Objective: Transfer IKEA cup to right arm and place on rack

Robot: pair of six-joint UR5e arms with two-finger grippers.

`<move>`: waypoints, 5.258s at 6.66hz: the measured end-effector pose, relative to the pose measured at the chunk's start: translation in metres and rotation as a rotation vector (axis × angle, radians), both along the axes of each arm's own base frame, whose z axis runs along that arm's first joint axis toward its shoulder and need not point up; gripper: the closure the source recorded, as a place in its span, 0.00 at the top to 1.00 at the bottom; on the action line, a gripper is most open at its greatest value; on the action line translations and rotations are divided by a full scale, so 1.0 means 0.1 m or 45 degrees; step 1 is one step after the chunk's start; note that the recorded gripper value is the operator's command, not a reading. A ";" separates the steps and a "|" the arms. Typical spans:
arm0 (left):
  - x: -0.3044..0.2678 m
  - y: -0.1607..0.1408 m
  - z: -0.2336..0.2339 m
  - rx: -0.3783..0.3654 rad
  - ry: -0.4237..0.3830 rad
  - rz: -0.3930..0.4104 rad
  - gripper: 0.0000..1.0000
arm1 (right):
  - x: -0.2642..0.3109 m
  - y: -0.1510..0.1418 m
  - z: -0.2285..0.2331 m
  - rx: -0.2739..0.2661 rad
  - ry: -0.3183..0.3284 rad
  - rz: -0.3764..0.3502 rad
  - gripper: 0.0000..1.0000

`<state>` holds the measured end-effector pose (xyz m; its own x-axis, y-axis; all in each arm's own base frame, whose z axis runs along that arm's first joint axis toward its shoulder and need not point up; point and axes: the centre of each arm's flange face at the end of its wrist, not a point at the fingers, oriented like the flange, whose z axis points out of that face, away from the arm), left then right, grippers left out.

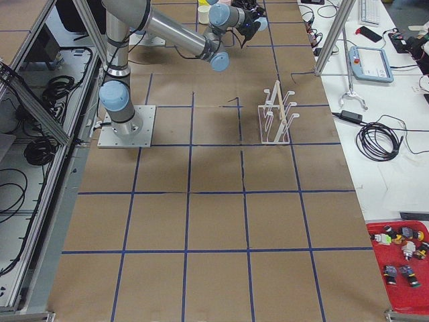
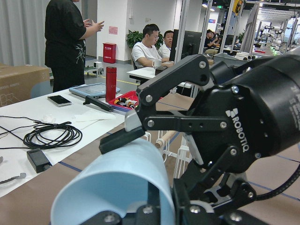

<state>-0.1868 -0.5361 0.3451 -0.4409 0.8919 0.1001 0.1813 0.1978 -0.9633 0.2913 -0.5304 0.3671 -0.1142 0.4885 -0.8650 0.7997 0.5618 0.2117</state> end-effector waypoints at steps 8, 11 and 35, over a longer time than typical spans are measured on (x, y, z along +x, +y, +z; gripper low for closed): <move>0.99 -0.13 0.01 0.079 0.104 0.172 0.98 | -0.93 -0.52 0.20 -0.387 0.495 0.041 0.45; 1.24 -0.76 0.14 0.368 -0.099 0.619 0.99 | -1.74 -0.79 0.30 -0.689 1.212 0.154 0.36; 2.78 1.59 -0.56 1.507 -1.076 1.109 0.98 | -1.43 -0.77 0.62 -1.087 1.623 0.262 1.00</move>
<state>0.0909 -0.3774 0.2887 -0.9998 -0.0121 -0.0173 -0.0134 0.9970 0.0762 0.1488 -0.6074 0.4296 -0.9684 -0.1992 -0.1497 0.0911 0.2762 -0.9568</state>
